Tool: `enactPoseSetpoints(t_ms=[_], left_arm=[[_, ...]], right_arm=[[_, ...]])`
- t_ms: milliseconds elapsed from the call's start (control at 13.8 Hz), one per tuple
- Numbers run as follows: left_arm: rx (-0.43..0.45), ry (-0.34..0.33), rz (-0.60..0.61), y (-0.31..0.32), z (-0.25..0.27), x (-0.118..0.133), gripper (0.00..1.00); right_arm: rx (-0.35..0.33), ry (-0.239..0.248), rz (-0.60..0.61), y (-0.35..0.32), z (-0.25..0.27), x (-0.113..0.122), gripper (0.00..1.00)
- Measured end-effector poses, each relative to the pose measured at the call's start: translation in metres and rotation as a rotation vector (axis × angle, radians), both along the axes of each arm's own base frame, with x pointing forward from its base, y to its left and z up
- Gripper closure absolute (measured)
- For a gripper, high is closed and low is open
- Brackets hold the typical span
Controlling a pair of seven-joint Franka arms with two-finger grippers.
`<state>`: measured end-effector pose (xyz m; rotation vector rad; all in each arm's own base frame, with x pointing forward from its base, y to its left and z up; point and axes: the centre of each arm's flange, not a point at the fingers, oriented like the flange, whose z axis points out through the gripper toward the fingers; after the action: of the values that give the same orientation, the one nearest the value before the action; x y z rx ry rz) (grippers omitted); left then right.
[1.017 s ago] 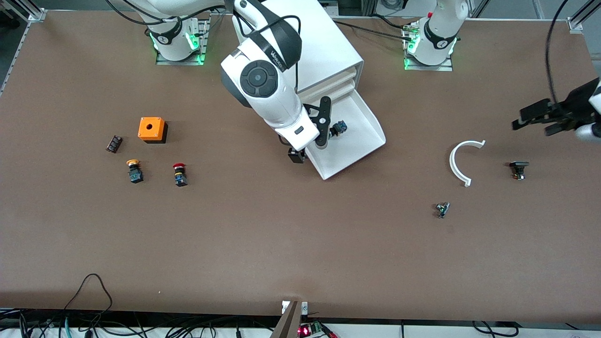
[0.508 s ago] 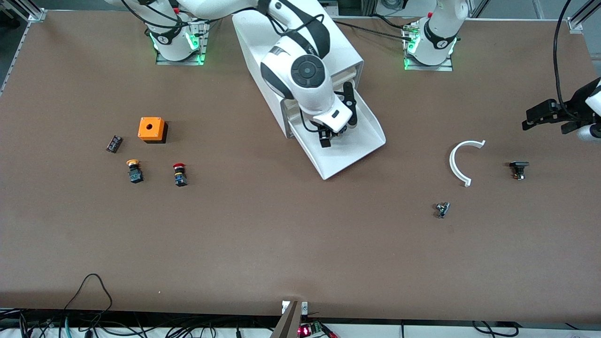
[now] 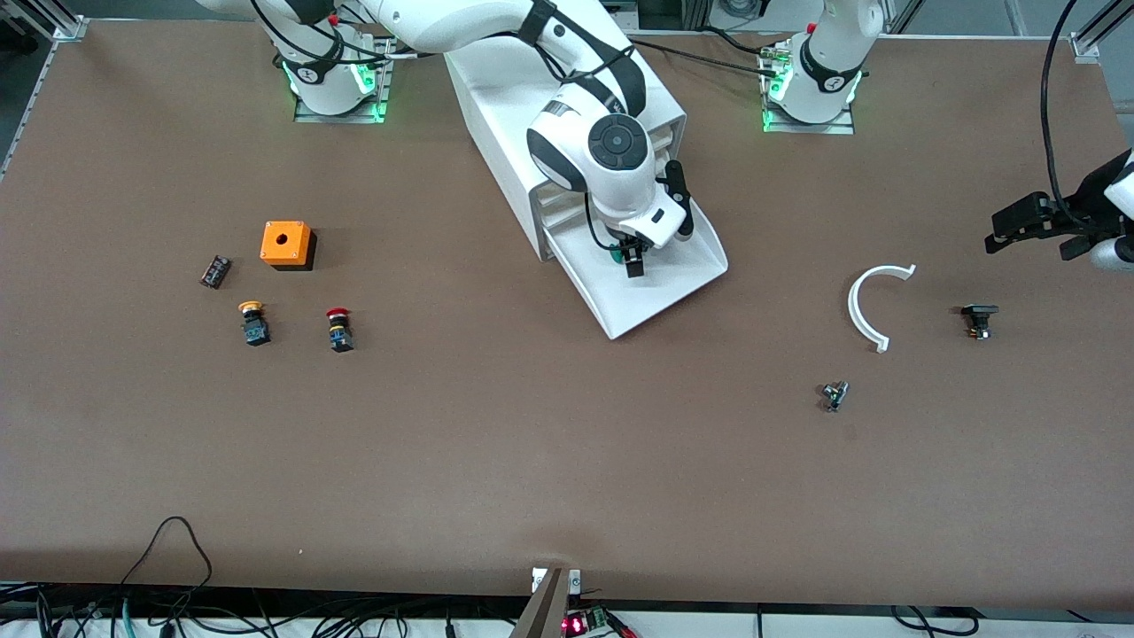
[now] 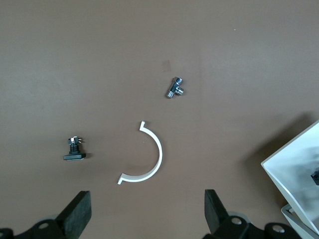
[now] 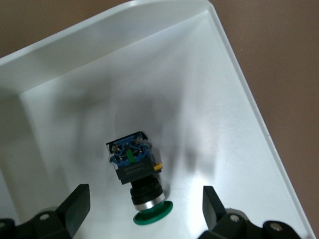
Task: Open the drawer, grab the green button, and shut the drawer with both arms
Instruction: 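Grasp the green push button inside the drawer with the right gripper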
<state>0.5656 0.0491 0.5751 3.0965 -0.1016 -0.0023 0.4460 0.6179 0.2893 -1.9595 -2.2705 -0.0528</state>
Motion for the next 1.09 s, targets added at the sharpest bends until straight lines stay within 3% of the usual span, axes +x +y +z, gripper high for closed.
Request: enactPoseSetpoints(t_ms=[363,799,944,1089], left_arm=[[0.0,-0.003,-0.016,-0.009,0.001,0.001,0.0],[0.0,-0.003,-0.017,-0.01,0.002,0.001,0.0],[0.0,-0.006,-0.017,-0.01,0.003,0.001,0.0],[0.001,-0.01,-0.017,-0.01,0.005,0.001,0.0]], right_arm=[[-0.021,0.004,0.014,0.004,-0.015,-0.007,0.0],[-0.039,0.003,0.035,0.006,-0.028,-0.012,0.07],[-0.045,-0.003,0.04,0.007,-0.032,-0.012,0.13],[-0.051,-0.03,0.048,0.01,-0.031,-0.013,0.36]])
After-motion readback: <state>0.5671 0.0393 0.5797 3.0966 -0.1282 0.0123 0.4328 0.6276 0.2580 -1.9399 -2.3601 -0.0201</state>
